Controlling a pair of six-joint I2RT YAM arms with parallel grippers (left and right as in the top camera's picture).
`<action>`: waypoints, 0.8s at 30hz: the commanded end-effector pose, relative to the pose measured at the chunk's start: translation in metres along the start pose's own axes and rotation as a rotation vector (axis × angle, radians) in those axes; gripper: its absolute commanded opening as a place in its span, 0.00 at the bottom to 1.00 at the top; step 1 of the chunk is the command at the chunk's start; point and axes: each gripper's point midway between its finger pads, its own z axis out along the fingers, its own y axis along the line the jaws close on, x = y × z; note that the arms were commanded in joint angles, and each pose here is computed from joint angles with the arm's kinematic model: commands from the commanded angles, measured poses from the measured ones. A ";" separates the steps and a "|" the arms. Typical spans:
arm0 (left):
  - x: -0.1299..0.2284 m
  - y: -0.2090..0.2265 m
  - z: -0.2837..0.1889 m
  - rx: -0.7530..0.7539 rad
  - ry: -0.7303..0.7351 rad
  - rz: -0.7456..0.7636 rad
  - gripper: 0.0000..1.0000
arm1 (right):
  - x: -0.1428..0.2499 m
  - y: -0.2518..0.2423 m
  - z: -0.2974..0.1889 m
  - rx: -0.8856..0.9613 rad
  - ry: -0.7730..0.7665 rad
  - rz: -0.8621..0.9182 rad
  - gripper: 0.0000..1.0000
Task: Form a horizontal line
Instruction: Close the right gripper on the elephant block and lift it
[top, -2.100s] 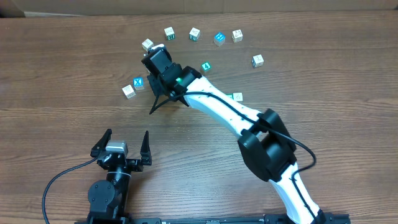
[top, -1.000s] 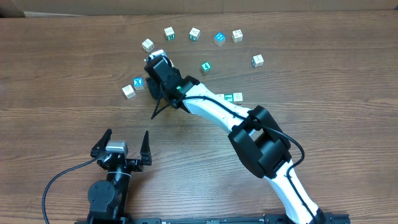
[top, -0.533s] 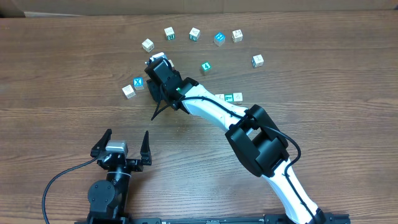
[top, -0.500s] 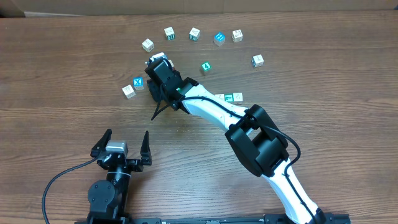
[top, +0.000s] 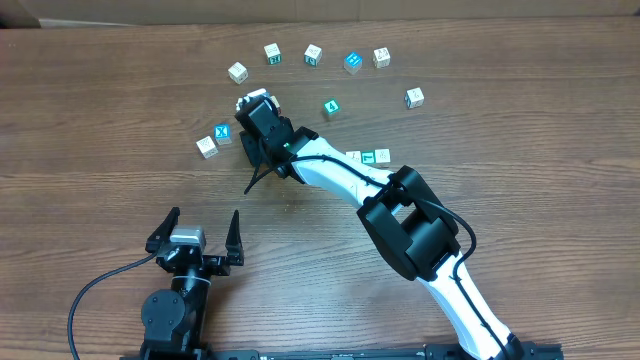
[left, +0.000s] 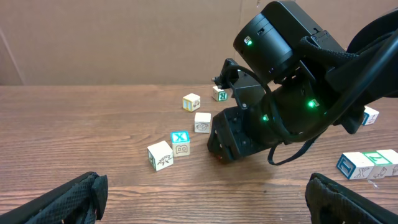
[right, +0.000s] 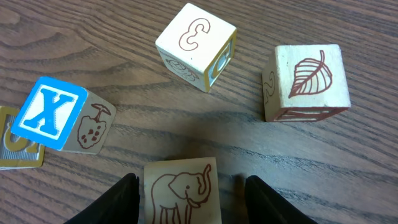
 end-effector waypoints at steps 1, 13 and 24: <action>-0.001 0.000 0.000 0.000 -0.008 0.019 1.00 | 0.000 -0.001 0.002 0.000 -0.002 -0.002 0.51; -0.001 0.000 0.000 -0.001 -0.008 0.019 0.99 | -0.007 0.002 -0.001 -0.007 -0.029 0.000 0.44; -0.001 0.000 0.000 -0.001 -0.009 0.019 0.99 | -0.014 0.003 -0.009 -0.009 -0.036 0.001 0.25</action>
